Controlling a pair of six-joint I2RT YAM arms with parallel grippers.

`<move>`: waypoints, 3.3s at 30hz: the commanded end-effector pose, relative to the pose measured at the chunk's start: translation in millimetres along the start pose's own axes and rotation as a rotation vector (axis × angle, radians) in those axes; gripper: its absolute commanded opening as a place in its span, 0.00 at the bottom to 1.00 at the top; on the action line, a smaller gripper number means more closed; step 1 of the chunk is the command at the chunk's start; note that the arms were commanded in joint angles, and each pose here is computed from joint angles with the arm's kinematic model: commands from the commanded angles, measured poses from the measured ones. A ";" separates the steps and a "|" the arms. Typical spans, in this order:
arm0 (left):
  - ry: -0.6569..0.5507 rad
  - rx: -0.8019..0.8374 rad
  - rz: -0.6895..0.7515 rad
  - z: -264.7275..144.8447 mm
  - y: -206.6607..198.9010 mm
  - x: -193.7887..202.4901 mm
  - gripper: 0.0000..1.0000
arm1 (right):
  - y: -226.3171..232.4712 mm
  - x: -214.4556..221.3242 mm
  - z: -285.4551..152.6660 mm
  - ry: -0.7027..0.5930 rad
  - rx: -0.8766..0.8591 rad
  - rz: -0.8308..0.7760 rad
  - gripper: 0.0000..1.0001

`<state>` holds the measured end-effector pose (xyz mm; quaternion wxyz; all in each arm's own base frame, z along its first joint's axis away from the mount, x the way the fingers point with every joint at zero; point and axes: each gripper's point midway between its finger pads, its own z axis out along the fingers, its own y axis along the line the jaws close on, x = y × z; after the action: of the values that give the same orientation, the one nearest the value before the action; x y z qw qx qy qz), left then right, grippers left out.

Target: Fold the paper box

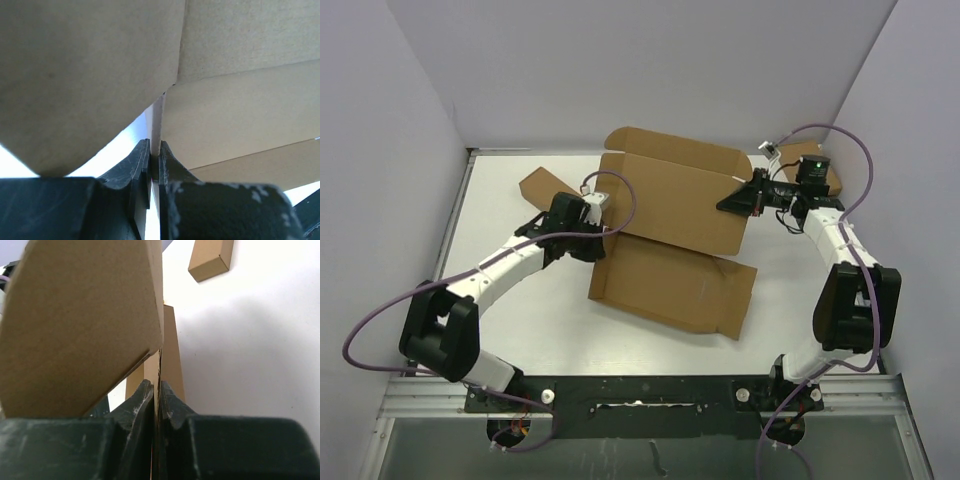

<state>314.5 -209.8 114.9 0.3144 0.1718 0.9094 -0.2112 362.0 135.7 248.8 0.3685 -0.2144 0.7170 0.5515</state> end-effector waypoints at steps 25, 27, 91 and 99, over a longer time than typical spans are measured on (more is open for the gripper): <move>0.303 -0.266 -0.021 38.8 8.5 49.3 0.22 | -56.5 25.7 5.8 -0.032 0.080 0.056 0.00; 0.306 -0.271 -0.019 37.9 8.9 50.3 0.23 | -56.6 25.9 6.0 -0.031 0.080 0.057 0.00; -0.515 0.105 -0.091 -71.0 22.1 -114.4 0.98 | -46.4 25.2 6.2 -0.009 -0.001 -0.029 0.00; -0.481 0.385 -0.045 -64.6 20.0 -174.2 0.97 | -29.3 20.5 9.6 0.000 -0.061 -0.094 0.00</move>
<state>400.8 -167.3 218.0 0.4601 0.0750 0.8154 -0.3433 376.2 130.9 181.2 0.3602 -0.1981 0.7281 0.5485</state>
